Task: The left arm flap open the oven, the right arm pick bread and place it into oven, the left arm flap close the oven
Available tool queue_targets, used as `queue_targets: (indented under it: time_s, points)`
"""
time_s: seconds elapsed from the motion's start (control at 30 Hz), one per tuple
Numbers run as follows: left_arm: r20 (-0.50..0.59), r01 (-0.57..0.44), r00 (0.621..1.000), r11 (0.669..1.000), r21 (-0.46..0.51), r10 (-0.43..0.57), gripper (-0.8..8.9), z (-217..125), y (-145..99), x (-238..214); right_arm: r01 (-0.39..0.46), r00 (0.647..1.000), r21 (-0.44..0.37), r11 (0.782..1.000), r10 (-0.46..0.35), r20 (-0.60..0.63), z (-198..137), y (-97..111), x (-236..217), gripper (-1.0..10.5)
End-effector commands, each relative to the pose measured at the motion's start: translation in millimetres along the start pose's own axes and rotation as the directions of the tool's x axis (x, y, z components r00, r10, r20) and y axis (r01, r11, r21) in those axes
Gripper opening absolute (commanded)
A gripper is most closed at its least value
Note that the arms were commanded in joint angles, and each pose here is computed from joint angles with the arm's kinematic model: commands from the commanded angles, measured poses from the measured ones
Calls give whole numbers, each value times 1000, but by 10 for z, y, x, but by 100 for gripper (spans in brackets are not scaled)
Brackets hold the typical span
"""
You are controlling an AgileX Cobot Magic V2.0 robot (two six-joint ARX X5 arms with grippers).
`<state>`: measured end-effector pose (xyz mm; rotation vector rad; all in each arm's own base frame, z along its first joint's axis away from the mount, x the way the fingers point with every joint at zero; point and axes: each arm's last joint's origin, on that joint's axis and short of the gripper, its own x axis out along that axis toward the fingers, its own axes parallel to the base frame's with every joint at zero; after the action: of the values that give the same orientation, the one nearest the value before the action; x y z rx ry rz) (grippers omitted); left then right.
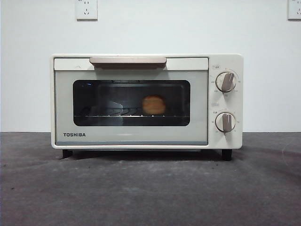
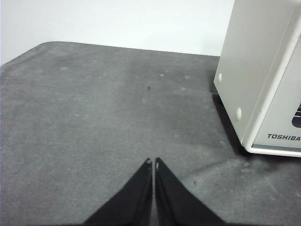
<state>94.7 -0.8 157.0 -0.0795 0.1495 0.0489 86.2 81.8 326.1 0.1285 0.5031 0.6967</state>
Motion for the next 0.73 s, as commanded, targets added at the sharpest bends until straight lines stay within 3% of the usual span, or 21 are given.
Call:
queue_targets:
  time_s: [0.03, 0.17, 0.23, 0.37, 0.57, 0.73]
  points:
    - [-26, 1, 1000, 1000, 10, -1, 17, -73, 3, 20, 96, 992, -37, 995, -92, 86, 34, -46, -126, 15]
    - [-26, 1, 1000, 1000, 10, -1, 17, -73, 3, 20, 253, 953, -13, 967, -247, 174, 16, -226, -233, 15]
    - [-26, 1, 1000, 1000, 10, -1, 17, -73, 3, 20, 351, 909, 19, 936, -346, 233, -58, -359, -245, 15]
    - [-26, 1, 1000, 1000, 10, -1, 17, -73, 3, 20, 489, 814, 25, 872, -467, 345, -362, -600, -170, 15]
    - [-26, 1, 1000, 1000, 10, -1, 17, -73, 3, 20, 581, 736, 72, 810, -562, 377, -997, -923, 98, 15]
    - [-26, 1, 1000, 1000, 10, -1, 17, -73, 3, 20, 609, 703, 99, 787, -594, 390, -1343, -1088, 246, 15]
